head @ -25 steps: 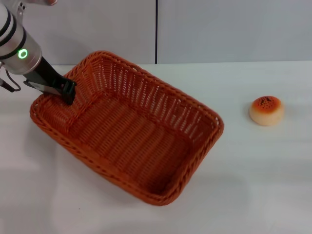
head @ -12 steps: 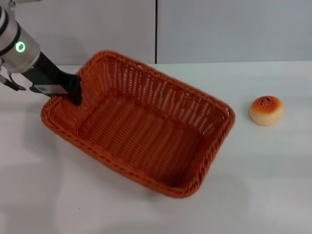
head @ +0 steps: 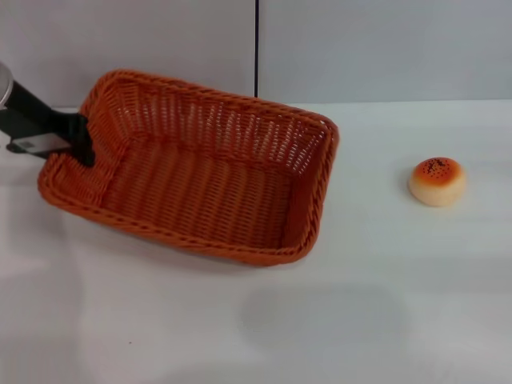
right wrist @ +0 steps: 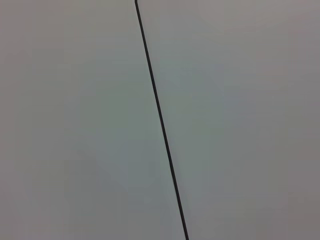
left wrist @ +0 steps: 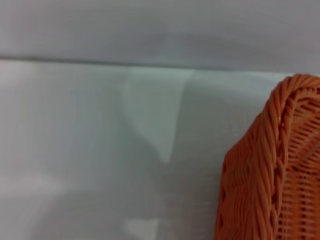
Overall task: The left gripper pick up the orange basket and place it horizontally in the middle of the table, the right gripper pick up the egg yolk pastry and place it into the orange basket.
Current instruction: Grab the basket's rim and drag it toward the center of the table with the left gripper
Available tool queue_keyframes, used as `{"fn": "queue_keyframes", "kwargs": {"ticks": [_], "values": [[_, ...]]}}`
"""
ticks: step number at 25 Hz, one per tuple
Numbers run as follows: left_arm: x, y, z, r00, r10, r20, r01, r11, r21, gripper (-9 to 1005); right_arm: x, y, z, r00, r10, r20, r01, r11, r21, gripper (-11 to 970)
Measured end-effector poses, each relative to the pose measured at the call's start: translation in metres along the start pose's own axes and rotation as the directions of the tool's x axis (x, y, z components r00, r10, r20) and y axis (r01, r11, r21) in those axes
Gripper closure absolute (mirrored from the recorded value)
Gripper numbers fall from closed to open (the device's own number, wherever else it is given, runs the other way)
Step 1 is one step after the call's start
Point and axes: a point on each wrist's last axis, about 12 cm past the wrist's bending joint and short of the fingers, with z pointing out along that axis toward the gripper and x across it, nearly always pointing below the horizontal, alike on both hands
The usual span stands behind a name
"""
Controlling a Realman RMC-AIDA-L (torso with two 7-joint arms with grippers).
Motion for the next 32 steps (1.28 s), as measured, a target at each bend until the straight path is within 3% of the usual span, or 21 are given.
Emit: {"fn": "queue_keyframes", "kwargs": {"ticks": [9,10,21,25,32], "values": [[0.004,0.005,0.001,1.000,-0.009,-0.014,0.009,1.000,-0.005,851,0.001,0.001,-0.001,1.000,0.002,-0.006,-0.002,1.000,-0.005,266],[0.026,0.025,-0.004,0.995,-0.019,-0.098,0.014,0.999,-0.050,854,0.001,0.001,-0.001,1.000,0.003,-0.007,-0.003,1.000,-0.006,266],[0.040,0.018,-0.003,0.985,0.050,-0.167,-0.066,0.994,-0.092,859,0.005,0.006,0.001,1.000,0.014,-0.009,-0.014,1.000,-0.015,266],[0.047,0.007,0.004,0.975,0.081,-0.205,-0.100,0.992,-0.081,858,0.007,0.008,0.000,1.000,0.021,-0.010,-0.021,1.000,-0.014,266],[0.058,0.013,0.006,0.972,0.080,-0.220,-0.101,0.991,-0.083,859,0.009,0.011,0.001,1.000,0.028,-0.011,-0.028,1.000,-0.014,265]]}}
